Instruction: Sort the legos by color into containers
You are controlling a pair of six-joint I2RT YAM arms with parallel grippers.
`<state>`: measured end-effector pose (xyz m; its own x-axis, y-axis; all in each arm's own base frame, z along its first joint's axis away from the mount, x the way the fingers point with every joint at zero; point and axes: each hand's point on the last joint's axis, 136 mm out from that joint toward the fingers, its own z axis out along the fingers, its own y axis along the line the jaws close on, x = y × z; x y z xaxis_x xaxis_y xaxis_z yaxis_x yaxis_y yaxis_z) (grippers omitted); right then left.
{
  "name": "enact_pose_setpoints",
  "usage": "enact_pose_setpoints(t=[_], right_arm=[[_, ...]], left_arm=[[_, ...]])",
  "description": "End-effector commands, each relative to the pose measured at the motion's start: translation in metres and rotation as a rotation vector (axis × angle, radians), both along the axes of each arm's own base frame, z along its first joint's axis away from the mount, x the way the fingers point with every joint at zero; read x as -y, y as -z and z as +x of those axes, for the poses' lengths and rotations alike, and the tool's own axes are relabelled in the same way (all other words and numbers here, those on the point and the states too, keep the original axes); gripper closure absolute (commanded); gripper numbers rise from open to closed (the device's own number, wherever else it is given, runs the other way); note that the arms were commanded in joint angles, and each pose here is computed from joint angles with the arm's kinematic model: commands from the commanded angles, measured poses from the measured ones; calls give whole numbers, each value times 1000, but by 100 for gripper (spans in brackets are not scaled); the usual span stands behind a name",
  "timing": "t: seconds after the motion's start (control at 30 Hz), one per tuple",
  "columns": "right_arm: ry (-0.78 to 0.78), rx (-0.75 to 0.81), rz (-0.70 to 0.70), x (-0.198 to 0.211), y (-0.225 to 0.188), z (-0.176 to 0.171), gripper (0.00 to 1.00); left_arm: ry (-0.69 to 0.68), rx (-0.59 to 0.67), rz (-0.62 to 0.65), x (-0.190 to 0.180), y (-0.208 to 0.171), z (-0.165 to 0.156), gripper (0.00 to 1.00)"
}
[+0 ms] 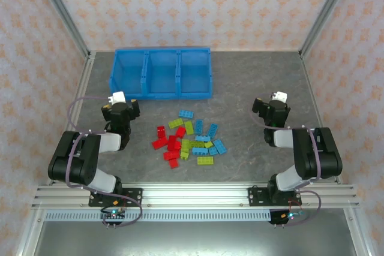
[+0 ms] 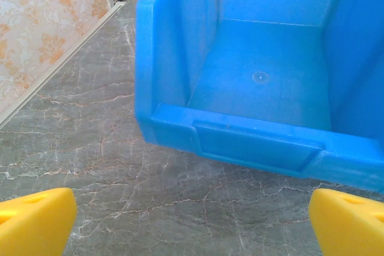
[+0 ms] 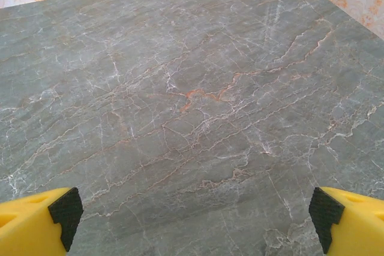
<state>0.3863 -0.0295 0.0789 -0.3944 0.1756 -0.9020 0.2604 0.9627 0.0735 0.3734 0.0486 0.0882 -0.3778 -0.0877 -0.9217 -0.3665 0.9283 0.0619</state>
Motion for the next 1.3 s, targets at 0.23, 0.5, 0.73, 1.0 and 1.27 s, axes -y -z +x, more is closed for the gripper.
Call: enact_pose_setpoints(t=[0.23, 0.5, 0.73, 1.0, 1.27], right_arm=[[-2, 35, -7, 2, -10, 6, 1], [-3, 36, -6, 1, -10, 6, 1], [53, -41, 3, 7, -37, 7, 1], [-32, -422, 447, -87, -94, -1, 1], [-253, -644, 389, -202, -82, -47, 0]], left_arm=[[-24, 39, 22, -2, -12, 7, 0], [-25, 38, 23, -2, -12, 7, 0], [-24, 50, 27, -2, -15, 7, 0], [-4, 112, -79, 11, -109, -12, 0], [479, -47, -18, 81, -166, -58, 0]])
